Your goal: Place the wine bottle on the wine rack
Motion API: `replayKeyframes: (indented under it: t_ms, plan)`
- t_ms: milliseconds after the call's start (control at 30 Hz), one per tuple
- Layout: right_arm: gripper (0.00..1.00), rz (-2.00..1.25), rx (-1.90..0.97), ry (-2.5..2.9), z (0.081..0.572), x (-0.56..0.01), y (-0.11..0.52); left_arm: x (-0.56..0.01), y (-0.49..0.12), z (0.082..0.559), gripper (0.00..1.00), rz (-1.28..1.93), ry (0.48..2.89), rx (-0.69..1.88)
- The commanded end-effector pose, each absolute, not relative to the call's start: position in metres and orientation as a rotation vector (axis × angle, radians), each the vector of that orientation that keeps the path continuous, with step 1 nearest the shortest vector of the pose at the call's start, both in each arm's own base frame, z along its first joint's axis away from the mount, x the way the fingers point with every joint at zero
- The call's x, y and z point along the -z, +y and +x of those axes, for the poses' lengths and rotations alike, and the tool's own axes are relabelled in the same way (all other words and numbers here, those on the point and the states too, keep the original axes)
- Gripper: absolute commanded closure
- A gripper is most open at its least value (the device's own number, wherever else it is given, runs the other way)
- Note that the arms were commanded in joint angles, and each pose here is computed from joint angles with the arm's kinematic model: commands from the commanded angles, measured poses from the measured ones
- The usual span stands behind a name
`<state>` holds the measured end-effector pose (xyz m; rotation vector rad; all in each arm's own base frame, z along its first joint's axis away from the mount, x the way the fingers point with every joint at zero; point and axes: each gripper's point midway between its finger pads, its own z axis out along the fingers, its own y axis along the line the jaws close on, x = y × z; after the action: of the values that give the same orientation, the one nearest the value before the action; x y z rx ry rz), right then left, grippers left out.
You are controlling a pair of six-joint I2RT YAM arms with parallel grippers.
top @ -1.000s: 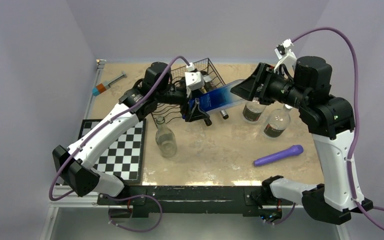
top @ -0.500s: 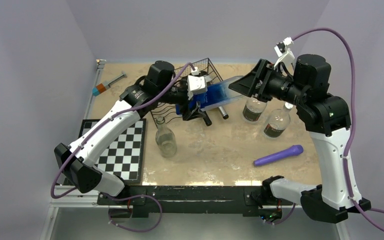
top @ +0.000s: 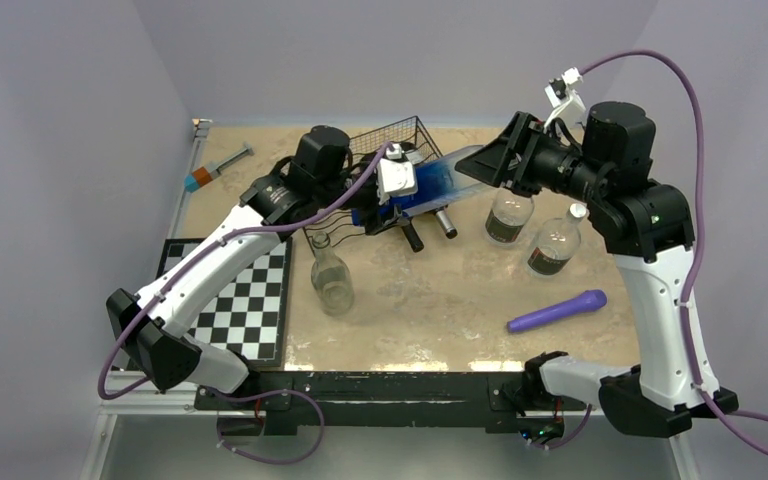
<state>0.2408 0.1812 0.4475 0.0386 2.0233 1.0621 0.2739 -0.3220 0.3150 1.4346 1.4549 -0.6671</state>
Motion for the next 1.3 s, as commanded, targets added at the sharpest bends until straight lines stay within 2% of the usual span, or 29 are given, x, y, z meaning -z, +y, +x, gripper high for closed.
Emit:
replayKeyframes:
  t_ms: [0, 267, 600, 800, 1267]
  plan:
    - [0.45, -0.08, -1.172, 1.841, 0.22, -0.499, 0.191, -0.378, -0.313, 0.311, 1.0, 1.26, 1.223, 0.415]
    - [0.02, -0.037, -0.968, 1.779, 0.223, -0.501, 0.162, -0.443, -0.306, 0.313, 1.0, 1.148, 0.983, 0.247]
    - [0.01, -0.06, -0.711, 1.679, 0.211, -0.525, 0.122, -0.479, -0.308, 0.308, 1.0, 1.203, 0.758, -0.004]
    - [0.01, -0.215, -0.714, 1.723, 0.192, -0.525, 0.129, -0.473, -0.321, 0.293, 1.0, 1.315, 0.677, -0.05]
    - [0.02, -0.408, -0.781, 2.129, 0.197, -0.429, 0.159, -0.49, -0.341, 0.276, 1.0, 1.262, 0.368, -0.266]
